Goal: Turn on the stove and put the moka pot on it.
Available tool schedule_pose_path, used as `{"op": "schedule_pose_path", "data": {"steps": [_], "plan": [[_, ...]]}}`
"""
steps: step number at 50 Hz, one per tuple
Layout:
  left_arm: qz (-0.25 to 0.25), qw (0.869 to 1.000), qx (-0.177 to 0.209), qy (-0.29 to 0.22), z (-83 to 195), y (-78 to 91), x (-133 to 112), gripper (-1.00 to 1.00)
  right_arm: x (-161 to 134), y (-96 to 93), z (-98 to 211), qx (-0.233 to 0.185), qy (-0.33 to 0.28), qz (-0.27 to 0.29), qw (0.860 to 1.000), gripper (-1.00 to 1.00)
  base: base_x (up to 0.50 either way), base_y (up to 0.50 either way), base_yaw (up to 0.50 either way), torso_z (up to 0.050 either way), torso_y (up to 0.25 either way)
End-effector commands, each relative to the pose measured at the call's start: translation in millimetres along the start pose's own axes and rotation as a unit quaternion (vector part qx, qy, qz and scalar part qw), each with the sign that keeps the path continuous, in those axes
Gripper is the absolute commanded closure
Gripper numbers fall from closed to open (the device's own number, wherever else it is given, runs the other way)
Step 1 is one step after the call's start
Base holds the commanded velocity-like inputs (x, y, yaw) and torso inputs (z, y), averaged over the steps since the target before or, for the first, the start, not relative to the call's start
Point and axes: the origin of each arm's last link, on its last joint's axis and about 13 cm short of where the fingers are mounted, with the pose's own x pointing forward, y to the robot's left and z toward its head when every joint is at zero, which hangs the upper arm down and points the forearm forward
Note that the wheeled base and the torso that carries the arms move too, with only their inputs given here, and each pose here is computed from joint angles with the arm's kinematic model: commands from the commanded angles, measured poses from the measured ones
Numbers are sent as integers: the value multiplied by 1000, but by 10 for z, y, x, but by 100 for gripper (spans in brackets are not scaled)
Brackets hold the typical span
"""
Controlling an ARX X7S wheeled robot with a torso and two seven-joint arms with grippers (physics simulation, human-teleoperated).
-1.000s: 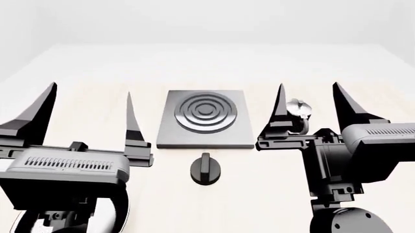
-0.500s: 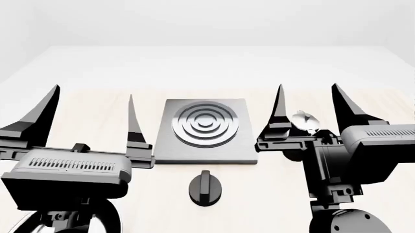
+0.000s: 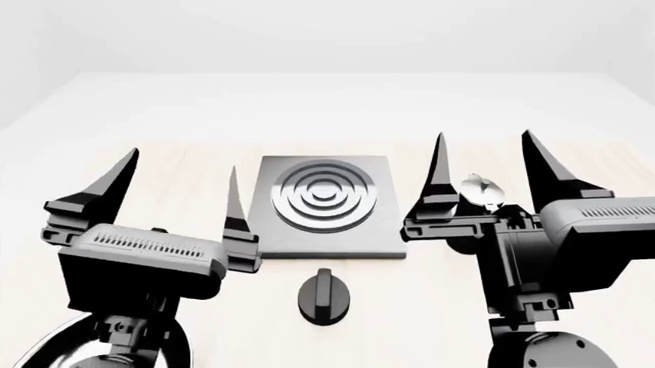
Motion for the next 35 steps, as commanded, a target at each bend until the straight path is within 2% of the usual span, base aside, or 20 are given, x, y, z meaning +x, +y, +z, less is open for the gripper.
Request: {"op": "schedule_pose_path", "data": {"steps": [1, 4, 16, 18, 19, 20, 27, 35], "plan": [[-57, 995, -43, 75, -224, -70, 14, -100, 9, 5, 19, 3, -4, 3, 1000, -100, 0, 0, 0, 0, 0], [-77, 990, -64, 94, -272, -113, 4, -100, 7, 13, 16, 3, -4, 5, 1000, -100, 0, 0, 0, 0, 0], [-113, 978, -78, 155, -579, -237, -56, -100, -9, 14, -8, 6, -2, 5, 1000, -100, 0, 0, 0, 0, 0], [-116, 976, -76, 165, -607, -253, -74, -100, -12, 15, -11, 6, -1, 5, 1000, -100, 0, 0, 0, 0, 0], [-120, 975, -48, 182, -667, -273, -90, -100, -13, 16, -4, 6, -1, 5, 1000, -100, 0, 0, 0, 0, 0], [-122, 974, -49, 183, -679, -283, -97, -100, -11, 16, 2, 6, -1, 5, 1000, -100, 0, 0, 0, 0, 0], [-149, 963, -82, 207, -796, -370, -159, -100, -7, 26, -4, 7, -2, 6, 1000, -100, 0, 0, 0, 0, 0], [-191, 944, -116, 242, -906, -451, -213, -100, -10, 21, -5, 6, -1, 7, 1000, -100, 0, 0, 0, 0, 0]]}}
